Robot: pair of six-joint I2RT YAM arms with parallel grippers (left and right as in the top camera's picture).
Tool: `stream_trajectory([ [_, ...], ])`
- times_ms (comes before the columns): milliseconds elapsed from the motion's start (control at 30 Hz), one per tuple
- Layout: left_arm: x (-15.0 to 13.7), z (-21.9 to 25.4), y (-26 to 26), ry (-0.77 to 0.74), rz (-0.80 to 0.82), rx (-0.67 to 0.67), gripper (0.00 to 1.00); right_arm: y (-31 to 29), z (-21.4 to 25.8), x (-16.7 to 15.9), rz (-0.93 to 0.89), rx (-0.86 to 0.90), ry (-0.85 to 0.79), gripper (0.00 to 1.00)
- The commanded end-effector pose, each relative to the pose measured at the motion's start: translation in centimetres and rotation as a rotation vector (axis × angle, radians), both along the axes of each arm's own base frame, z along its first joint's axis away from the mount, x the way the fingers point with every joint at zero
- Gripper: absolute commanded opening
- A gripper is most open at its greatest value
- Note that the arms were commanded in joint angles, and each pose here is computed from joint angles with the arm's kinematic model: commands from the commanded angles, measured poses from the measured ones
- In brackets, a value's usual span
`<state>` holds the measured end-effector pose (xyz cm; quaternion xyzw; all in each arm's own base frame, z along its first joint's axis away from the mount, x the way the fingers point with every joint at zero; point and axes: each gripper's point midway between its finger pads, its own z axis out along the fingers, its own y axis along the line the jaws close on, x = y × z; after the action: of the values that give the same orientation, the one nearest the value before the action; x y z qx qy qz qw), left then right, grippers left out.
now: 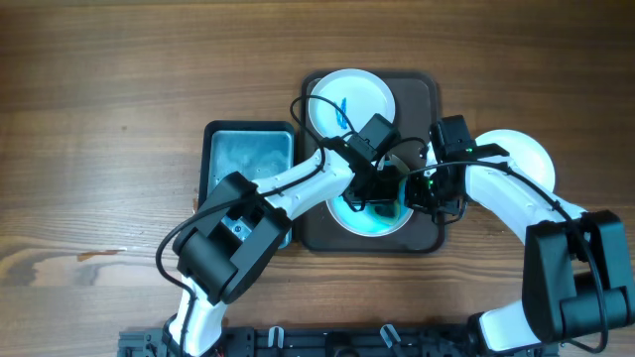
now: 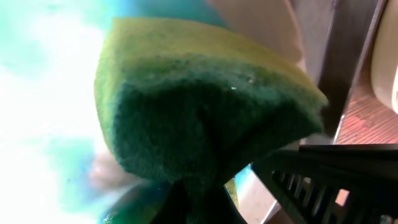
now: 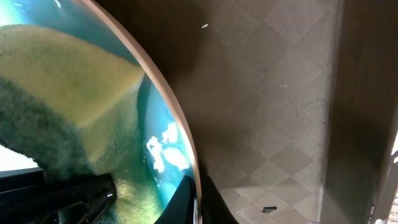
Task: Clean dirty plates on tray and stack at the side
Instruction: 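Scrub the front plate with the sponge held in the left gripper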
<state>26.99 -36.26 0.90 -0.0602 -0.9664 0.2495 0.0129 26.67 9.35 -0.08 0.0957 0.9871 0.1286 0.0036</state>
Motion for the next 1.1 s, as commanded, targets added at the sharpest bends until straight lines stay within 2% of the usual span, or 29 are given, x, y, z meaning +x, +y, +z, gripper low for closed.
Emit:
stream_trajectory([
  [0, -0.8, -3.6, 4.0, 0.041, 0.038, 0.197, 0.04, -0.7, -1.2, -0.6, 0.009, -0.059, 0.029, 0.04],
  [233, 2.5, -2.1, 14.1, -0.135, 0.158, 0.625, 0.04, -0.6, -1.2, -0.6, 0.007, -0.059, 0.028, 0.04],
  [400, 3.6, -0.8, 16.1, -0.219, 0.175, 0.724, 0.04, -0.7, -1.2, -0.6, 0.007, -0.059, 0.028, 0.04],
  [500, 3.7, -1.1, 15.0, -0.213, 0.177, 0.673, 0.04, -0.7, -1.2, -0.6, 0.007, -0.059, 0.028, 0.04],
  [567, 3.5, -1.3, 13.3, -0.184, 0.175, 0.584, 0.04, -0.7, -1.2, -0.6, 0.007, -0.059, 0.028, 0.04],
  [633, 3.0, -1.5, 10.4, -0.123, 0.158, 0.439, 0.04, -0.7, -1.2, -0.6, 0.007, -0.059, 0.028, 0.04],
  [733, 1.0, -0.7, 4.6, 0.012, 0.089, 0.133, 0.04, -0.7, -1.2, -0.6, 0.007, -0.059, 0.029, 0.04],
  [800, 0.0, 0.3, 1.9, 0.068, 0.045, -0.019, 0.04, -0.7, -1.2, -0.6, 0.007, -0.060, 0.029, 0.04],
  [900, -1.0, 0.5, 0.4, 0.107, 0.051, -0.084, 0.04, -0.7, -1.2, -0.6, 0.007, -0.059, 0.029, 0.04],
  [1067, -2.8, 0.0, -0.1, 0.132, 0.026, -0.062, 0.04, -0.7, -1.2, -0.6, 0.007, -0.059, 0.029, 0.04],
])
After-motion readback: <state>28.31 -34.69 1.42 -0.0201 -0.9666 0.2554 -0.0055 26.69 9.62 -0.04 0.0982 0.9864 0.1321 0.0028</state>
